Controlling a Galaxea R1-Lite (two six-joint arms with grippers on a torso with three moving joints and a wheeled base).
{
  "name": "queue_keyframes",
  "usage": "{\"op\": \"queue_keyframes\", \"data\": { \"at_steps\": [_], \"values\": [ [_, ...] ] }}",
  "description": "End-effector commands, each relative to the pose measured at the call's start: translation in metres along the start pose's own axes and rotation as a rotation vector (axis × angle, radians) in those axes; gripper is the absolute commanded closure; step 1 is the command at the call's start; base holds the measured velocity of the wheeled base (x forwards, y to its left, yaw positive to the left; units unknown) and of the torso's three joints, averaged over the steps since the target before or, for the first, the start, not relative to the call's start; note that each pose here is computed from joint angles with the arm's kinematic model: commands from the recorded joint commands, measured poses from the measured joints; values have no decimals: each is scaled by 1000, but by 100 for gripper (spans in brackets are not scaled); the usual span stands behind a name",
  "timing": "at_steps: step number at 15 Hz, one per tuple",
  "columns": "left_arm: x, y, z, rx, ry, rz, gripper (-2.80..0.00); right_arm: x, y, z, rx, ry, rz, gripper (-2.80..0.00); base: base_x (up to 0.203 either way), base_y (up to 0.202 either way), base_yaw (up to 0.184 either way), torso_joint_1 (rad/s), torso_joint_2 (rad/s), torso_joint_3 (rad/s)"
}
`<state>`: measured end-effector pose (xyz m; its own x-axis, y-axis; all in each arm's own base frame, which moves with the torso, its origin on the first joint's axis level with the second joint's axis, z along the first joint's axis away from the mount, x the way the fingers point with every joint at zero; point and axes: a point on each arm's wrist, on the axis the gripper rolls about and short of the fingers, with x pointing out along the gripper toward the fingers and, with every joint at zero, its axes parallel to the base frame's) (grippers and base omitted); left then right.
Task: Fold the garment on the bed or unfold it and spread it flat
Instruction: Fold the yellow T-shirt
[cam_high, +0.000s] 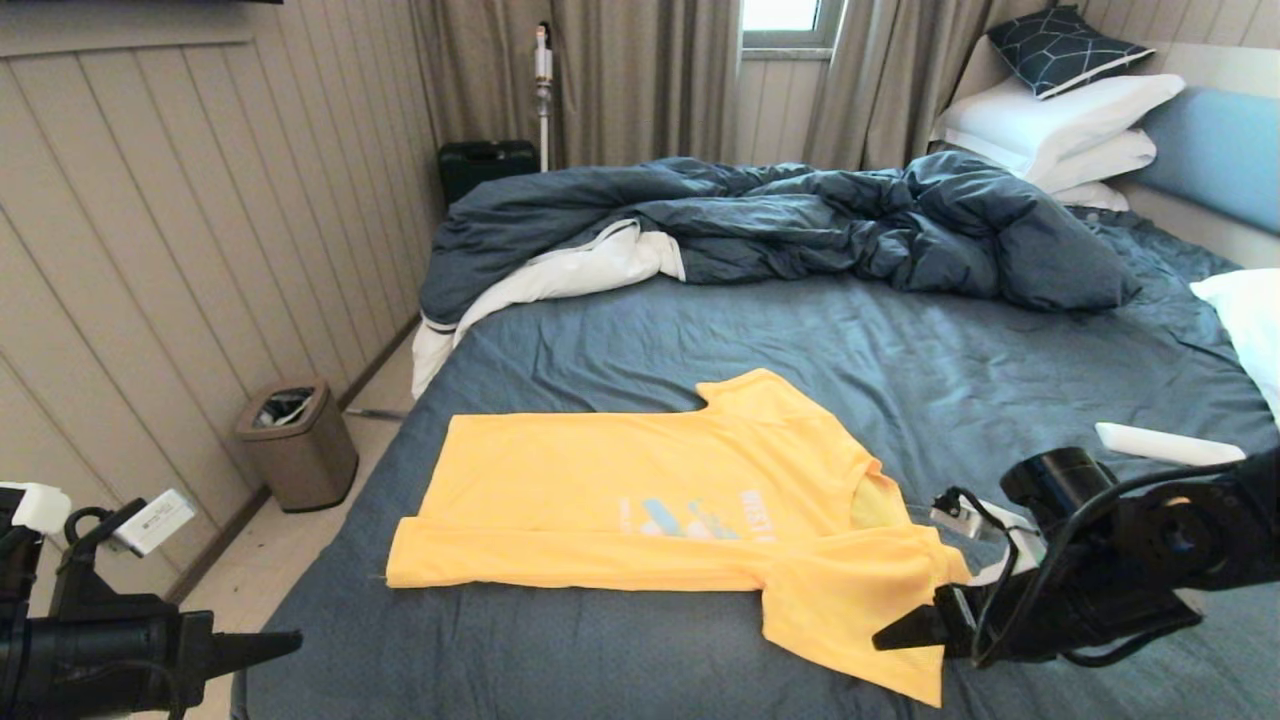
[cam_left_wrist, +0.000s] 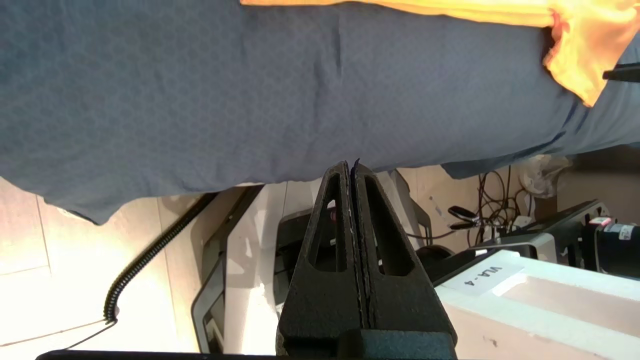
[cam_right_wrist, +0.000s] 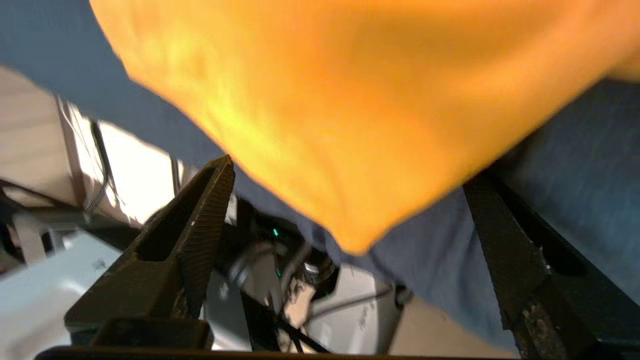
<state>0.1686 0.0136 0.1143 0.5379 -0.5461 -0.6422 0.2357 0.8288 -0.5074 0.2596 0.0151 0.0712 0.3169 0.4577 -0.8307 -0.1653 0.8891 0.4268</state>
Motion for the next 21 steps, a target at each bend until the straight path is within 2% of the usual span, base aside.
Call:
{"op": "queue_keyframes", "data": {
  "at_steps": [1,4,5,17,21],
  "values": [
    [1,0,2,5,1,-7,0,6,-1,0,10,15,6,-280,0,0,0,0,0,0],
    [0,-1,7,11,-11,-7,0,13,1,-4,4,47,12,-280,0,0,0,0,0,0],
    [0,-1,7,13,-13,-7,0,14,2,-5,1,53,13,0,0,0,0,0,0,0],
    [-1,-2,6,13,-13,-3,0,2,4,-5,-5,14,9,0,0,0,0,0,0,0],
    [-2,-3,7,16,-17,-1,0,-17,16,2,-37,-72,19,0,0,0,0,0,0,0]
  ]
}}
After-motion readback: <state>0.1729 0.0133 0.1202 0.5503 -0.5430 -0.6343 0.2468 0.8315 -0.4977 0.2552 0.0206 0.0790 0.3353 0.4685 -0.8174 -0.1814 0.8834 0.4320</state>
